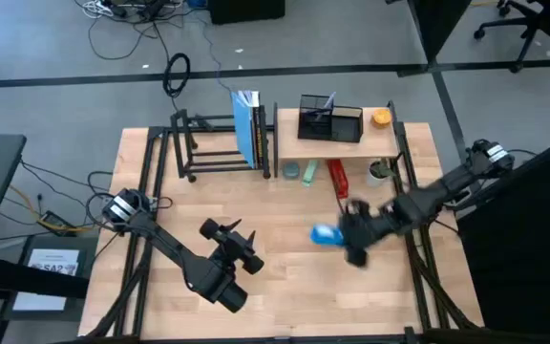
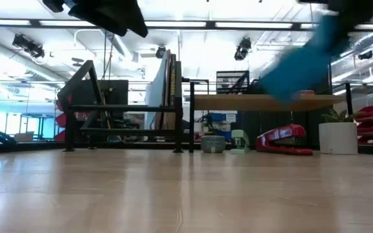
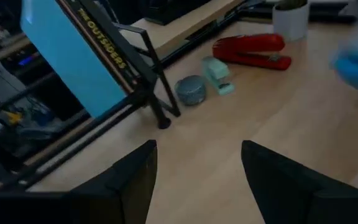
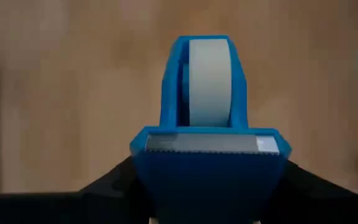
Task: Stock shelves
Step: Remove the blue tape dispenser from the shelf, then remove the yellow scented candle from the shelf
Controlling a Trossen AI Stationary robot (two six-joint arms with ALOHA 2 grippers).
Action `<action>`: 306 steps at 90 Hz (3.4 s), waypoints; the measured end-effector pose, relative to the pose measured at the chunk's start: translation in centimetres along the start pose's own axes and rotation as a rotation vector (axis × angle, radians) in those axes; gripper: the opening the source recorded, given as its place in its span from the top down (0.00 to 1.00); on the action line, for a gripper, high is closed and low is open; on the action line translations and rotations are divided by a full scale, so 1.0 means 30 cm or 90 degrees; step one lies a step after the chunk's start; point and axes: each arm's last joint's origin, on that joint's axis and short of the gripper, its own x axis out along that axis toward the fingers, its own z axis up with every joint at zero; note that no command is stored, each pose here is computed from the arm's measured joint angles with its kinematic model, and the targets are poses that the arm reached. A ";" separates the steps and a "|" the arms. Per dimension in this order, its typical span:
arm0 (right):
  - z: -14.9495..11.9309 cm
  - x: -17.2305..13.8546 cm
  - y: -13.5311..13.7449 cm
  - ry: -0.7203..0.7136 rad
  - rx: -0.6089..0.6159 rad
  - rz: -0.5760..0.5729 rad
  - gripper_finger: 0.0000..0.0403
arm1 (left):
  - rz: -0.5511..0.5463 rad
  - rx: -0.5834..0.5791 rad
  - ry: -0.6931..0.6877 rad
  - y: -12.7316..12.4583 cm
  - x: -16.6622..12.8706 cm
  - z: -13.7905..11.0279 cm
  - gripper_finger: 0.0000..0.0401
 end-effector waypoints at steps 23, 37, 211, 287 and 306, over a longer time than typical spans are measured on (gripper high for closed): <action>-0.295 0.037 0.019 0.161 -0.013 -0.008 0.57 | -0.039 -0.074 -0.056 -0.058 0.008 0.019 0.47; -0.394 0.026 -0.013 0.209 -0.014 -0.053 0.52 | -0.053 -0.072 -0.062 -0.092 0.027 0.039 0.47; 0.338 -0.471 -1.077 0.318 0.039 -0.289 0.28 | -0.110 -0.007 -0.015 -0.154 0.090 0.084 0.47; 0.289 -0.333 -1.287 0.364 0.277 -0.307 0.09 | -0.120 0.007 -0.006 -0.156 0.089 0.083 0.47; 0.263 -0.296 -1.288 0.369 0.285 -0.264 0.13 | -0.128 0.001 0.000 -0.159 0.088 0.084 0.47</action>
